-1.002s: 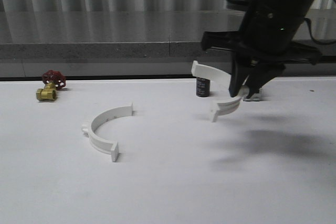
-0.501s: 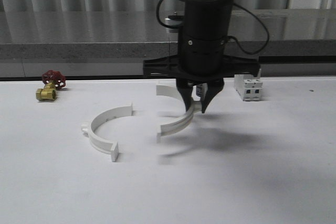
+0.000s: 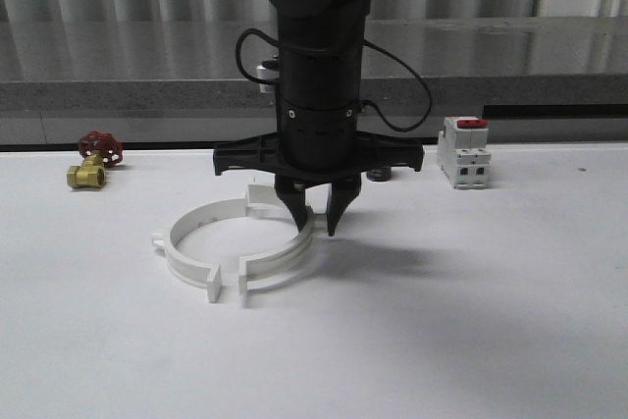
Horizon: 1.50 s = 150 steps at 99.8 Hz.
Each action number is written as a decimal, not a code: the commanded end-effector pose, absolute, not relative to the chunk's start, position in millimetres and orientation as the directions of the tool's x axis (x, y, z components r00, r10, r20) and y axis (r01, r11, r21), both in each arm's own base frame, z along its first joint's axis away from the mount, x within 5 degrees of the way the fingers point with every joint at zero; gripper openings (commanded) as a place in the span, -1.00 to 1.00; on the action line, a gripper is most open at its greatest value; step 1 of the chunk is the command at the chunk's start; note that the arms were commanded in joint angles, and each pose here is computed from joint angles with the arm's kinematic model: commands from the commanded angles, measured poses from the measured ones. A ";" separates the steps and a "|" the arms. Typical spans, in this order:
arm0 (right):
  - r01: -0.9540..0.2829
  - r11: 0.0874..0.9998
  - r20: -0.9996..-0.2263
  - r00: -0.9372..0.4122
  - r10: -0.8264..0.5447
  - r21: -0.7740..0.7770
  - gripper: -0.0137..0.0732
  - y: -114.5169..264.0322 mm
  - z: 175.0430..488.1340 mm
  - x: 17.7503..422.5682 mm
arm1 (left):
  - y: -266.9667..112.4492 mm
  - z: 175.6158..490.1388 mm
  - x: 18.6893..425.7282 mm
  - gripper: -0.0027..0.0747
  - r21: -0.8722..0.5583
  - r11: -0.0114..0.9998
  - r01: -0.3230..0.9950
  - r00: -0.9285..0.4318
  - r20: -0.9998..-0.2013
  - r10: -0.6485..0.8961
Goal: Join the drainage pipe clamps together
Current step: 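Carry the held clamp half toward the placed half with the right gripper, then press the clamp half's ends against the placed half's ends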
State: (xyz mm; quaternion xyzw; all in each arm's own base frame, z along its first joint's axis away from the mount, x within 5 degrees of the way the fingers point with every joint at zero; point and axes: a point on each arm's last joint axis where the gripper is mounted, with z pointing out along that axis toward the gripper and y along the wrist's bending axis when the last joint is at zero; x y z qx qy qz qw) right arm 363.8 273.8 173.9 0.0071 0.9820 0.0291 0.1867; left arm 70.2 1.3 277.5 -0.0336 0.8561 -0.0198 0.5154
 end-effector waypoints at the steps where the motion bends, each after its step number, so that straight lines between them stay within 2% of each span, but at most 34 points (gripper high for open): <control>1: 0.005 0.994 -0.449 -0.892 0.053 0.107 -0.53 273.4 209.5 366.8 | 0.4 289.9 73.1 -0.98 -0.077 0.997 -0.022 -0.392 -0.916 -0.079; 37: 0.054 0.993 -0.428 -0.899 0.096 0.109 -0.53 274.6 196.8 368.8 | 0.4 289.9 73.1 -0.98 -0.077 0.997 -0.022 -0.392 -0.916 -0.079; 100: 0.061 0.978 -0.422 -0.895 0.141 0.198 -0.53 281.5 197.8 369.3 | 0.4 289.9 73.1 -0.98 -0.077 0.997 -0.022 -0.392 -0.916 -0.079; 134: 0.084 0.978 -0.376 -0.914 0.153 0.192 -0.52 283.8 182.6 368.9 | 0.4 289.9 73.1 -0.98 -0.077 0.997 -0.022 -0.392 -0.916 -0.079; 143: 0.084 0.978 -0.376 -0.914 0.153 0.192 -0.47 283.8 182.6 368.9 | 0.4 289.9 73.1 -0.98 -0.077 0.997 -0.022 -0.392 -0.916 -0.079; 150: 0.085 0.978 -0.376 -0.914 0.153 0.192 -0.34 283.8 182.6 368.9 | 0.4 289.9 73.1 -0.98 -0.077 0.997 -0.022 -0.392 -0.916 -0.079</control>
